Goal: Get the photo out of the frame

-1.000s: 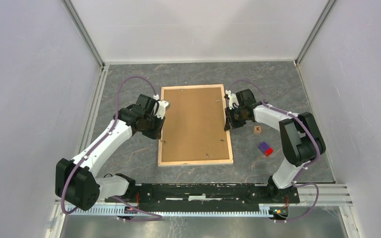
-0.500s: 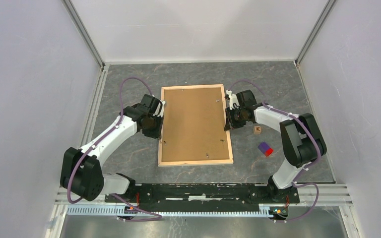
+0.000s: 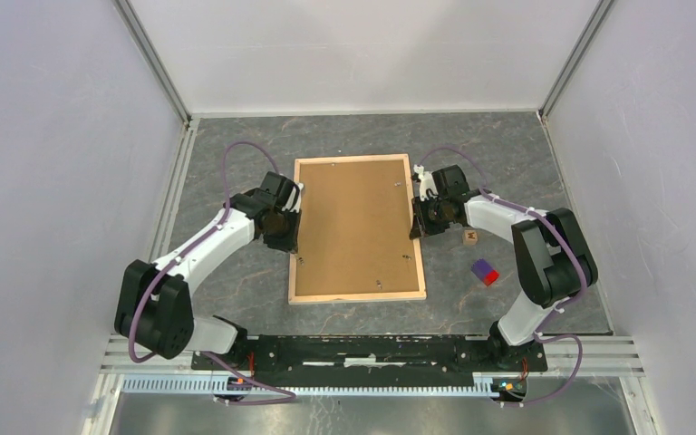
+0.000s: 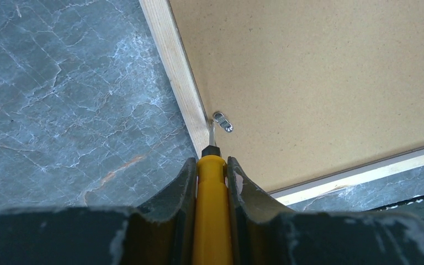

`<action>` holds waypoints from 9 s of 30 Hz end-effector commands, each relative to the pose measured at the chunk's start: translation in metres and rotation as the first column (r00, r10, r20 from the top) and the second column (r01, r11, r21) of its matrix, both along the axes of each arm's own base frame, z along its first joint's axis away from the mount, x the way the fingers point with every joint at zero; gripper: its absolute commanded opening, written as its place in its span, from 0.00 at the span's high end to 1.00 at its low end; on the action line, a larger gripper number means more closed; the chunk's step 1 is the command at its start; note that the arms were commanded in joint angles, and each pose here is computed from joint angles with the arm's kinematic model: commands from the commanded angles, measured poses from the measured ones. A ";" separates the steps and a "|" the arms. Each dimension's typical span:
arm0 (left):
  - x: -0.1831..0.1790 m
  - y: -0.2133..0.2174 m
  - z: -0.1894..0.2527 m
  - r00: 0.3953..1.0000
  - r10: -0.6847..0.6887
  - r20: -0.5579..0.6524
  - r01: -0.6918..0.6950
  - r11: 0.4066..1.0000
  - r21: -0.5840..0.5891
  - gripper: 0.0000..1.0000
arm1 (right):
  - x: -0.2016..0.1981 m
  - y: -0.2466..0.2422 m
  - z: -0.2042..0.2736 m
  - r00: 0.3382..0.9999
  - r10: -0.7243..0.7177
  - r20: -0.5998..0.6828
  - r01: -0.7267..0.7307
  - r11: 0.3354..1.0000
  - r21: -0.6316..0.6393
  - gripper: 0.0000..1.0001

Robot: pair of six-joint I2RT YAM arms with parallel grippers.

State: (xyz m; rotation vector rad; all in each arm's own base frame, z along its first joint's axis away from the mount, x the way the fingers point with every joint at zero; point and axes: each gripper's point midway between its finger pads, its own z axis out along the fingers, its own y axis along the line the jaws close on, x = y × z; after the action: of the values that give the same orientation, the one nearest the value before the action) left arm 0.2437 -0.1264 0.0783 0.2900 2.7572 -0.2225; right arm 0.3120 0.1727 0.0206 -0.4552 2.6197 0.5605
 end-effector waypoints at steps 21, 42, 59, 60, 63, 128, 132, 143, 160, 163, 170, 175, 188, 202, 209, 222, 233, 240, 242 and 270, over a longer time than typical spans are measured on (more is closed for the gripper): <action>-0.012 -0.041 -0.009 0.995 -0.102 -0.018 0.099 0.988 -0.121 0.98 | -0.019 0.004 -0.019 0.997 0.049 -0.059 -0.050 0.999 -0.008 1.00; 0.008 -0.013 0.005 0.999 -0.031 0.031 0.033 0.997 -0.064 0.98 | -0.020 0.004 -0.022 0.996 0.049 -0.069 -0.050 0.999 -0.004 1.00; -0.011 -0.027 0.007 0.988 -0.156 -0.004 0.155 0.982 -0.108 0.98 | -0.018 0.006 -0.022 0.996 0.051 -0.071 -0.052 0.999 -0.003 1.00; -0.005 -0.027 0.011 0.987 -0.160 0.016 0.161 0.982 -0.102 0.98 | -0.017 0.006 -0.022 0.996 0.052 -0.070 -0.052 0.999 -0.001 1.00; 0.012 -0.036 0.027 0.981 -0.182 0.067 0.189 0.975 -0.119 0.98 | -0.017 0.006 -0.023 0.996 0.054 -0.071 -0.054 0.999 -0.003 1.00; 0.203 0.029 0.018 0.912 -0.407 0.044 0.394 0.902 0.176 0.98 | -0.015 0.006 -0.025 0.992 0.100 -0.073 -0.101 0.995 -0.010 1.00; 0.195 0.029 0.017 0.907 -0.420 0.030 0.409 0.896 0.170 0.98 | -0.015 0.007 -0.025 0.992 0.099 -0.072 -0.100 0.995 -0.010 1.00; 0.170 0.025 0.008 0.897 -0.442 -0.013 0.440 0.889 0.124 0.98 | -0.015 0.008 -0.026 0.993 0.091 -0.079 -0.091 0.996 -0.001 1.00; 0.156 0.001 0.002 0.897 -0.441 -0.024 0.442 0.897 0.036 0.98 | -0.018 0.010 -0.025 0.992 0.098 -0.081 -0.097 0.995 0.014 1.00; 0.157 -0.005 0.003 0.903 -0.429 -0.012 0.429 0.903 0.010 0.98 | -0.020 0.009 -0.026 0.992 0.099 -0.081 -0.099 0.995 0.013 1.00; 0.158 -0.015 0.002 0.910 -0.415 0.000 0.415 0.909 -0.028 0.98 | -0.022 0.009 -0.027 0.991 0.104 -0.086 -0.103 0.995 0.017 1.00; 0.164 -0.015 0.000 0.917 -0.399 0.011 0.399 0.917 -0.014 0.98 | -0.022 0.009 -0.026 0.991 0.104 -0.084 -0.103 0.995 0.015 1.00; 0.157 -0.009 0.023 0.893 -0.448 0.047 0.449 0.893 -0.030 0.98 | -0.025 0.007 -0.028 0.990 0.111 -0.088 -0.111 0.994 0.011 1.00; 0.179 0.019 0.025 0.889 -0.431 0.152 0.428 0.902 0.054 0.98 | -0.023 0.008 -0.027 0.990 0.110 -0.091 -0.109 0.994 0.013 1.00; 0.185 0.015 0.019 0.890 -0.417 0.185 0.416 0.908 0.044 0.98 | -0.022 0.008 -0.028 0.990 0.106 -0.089 -0.106 0.994 0.012 1.00; 0.198 0.009 0.012 0.898 -0.381 0.220 0.384 0.923 0.032 0.98 | -0.019 0.009 -0.030 0.990 0.103 -0.096 -0.103 0.995 0.008 1.00; 0.197 0.001 0.019 0.895 -0.384 0.228 0.392 0.920 0.009 0.98 | -0.018 0.007 -0.030 0.990 0.108 -0.093 -0.109 0.994 -0.004 1.00; 0.191 -0.004 0.054 0.904 -0.332 0.268 0.363 0.929 -0.074 0.98 | 0.010 -0.014 -0.025 0.979 0.199 -0.037 -0.202 0.964 -0.171 1.00; 0.190 -0.001 0.059 0.913 -0.309 0.267 0.343 0.935 -0.093 0.98 | 0.020 -0.019 -0.022 0.970 0.244 -0.020 -0.242 0.945 -0.217 1.00; 0.189 0.028 0.069 0.868 -0.376 0.325 0.386 0.922 0.035 0.98 | 0.138 0.024 0.030 0.637 0.733 0.240 -0.620 0.671 -0.405 1.00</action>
State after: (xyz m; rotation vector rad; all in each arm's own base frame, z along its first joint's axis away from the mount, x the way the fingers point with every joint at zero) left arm 0.4291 -0.1031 0.1322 0.6708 2.4356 -0.3903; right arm 0.4382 0.1808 0.0327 -1.4357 2.2275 0.2302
